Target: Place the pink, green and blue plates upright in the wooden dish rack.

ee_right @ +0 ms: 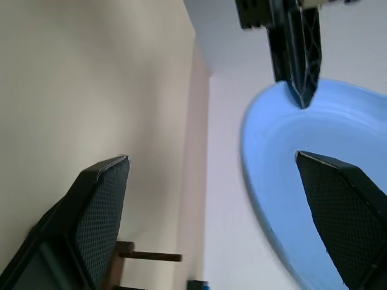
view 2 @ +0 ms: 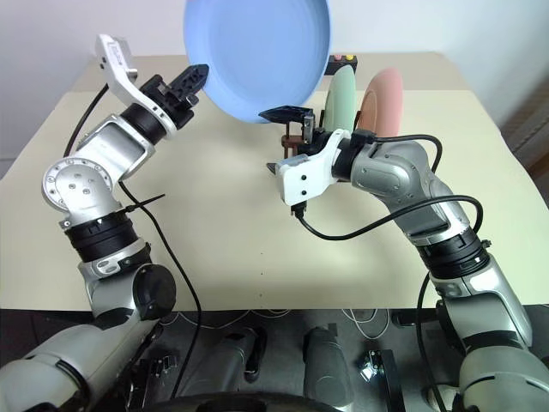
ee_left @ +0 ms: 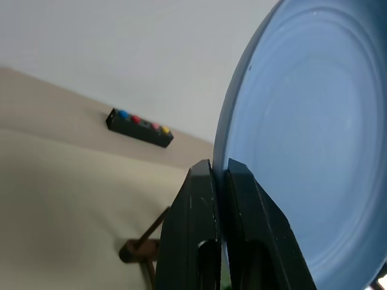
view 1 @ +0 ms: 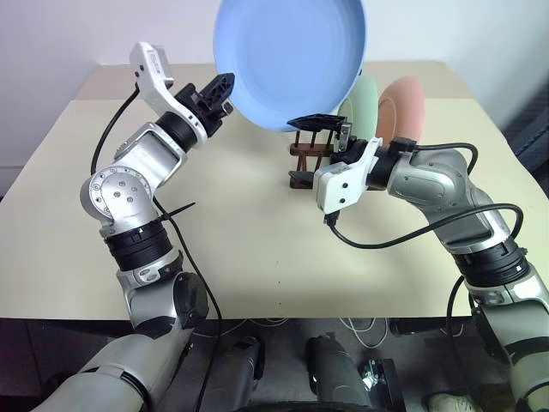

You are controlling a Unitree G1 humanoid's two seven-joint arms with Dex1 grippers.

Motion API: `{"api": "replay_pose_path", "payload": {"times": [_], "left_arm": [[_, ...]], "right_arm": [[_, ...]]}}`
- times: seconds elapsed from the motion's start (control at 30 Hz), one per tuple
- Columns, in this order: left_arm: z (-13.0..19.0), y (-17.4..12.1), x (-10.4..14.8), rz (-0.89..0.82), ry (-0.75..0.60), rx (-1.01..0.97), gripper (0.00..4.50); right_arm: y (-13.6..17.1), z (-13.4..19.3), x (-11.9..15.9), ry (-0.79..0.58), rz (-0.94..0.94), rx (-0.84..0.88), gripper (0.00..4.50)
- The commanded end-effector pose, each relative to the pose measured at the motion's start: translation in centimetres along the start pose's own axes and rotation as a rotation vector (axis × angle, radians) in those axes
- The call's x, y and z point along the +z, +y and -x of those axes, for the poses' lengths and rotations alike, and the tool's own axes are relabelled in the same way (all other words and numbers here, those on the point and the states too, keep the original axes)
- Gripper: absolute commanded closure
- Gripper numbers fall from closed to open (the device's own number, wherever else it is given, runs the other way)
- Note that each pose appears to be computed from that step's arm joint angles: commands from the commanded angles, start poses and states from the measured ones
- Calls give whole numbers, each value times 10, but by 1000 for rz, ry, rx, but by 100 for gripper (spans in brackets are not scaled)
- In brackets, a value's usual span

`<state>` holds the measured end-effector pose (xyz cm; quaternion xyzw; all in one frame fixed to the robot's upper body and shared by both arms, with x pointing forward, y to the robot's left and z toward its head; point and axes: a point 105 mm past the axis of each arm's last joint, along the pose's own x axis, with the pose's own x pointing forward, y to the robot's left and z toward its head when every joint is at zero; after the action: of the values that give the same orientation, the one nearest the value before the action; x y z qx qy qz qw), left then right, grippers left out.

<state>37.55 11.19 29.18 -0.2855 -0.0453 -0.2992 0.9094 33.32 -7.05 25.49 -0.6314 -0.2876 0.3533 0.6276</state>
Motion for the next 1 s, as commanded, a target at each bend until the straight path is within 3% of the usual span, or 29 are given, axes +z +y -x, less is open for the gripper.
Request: {"api": "replay_pose_path", "payload": {"times": [0.03,0.13,0.23,0.3,0.6,0.67,0.73,0.83,1.0], "left_arm": [[1,-24,6,-45,-13,-66,447],[2,-28,1,-39,9,-80,447],[2,-29,-3,-32,24,-75,450],[1,-27,-4,-47,25,-59,450],[-2,-18,-9,-78,51,-1,450],[-3,-16,-10,-61,56,9,450],[-3,-13,-6,-36,31,13,450],[-3,-11,5,-31,-18,25,450],[-3,-13,5,-27,-20,11,450]], "right_arm": [[-23,7,-8,42,84,-80,0],[-24,8,-17,81,114,-88,0],[-23,8,-20,83,98,-87,83],[-27,8,-18,72,103,-106,164],[-31,8,-19,75,127,-126,181],[-31,8,-19,73,128,-129,201],[-30,8,-19,72,134,-129,267],[-30,9,-18,68,134,-136,411],[-30,9,-18,69,138,-143,411]]}}
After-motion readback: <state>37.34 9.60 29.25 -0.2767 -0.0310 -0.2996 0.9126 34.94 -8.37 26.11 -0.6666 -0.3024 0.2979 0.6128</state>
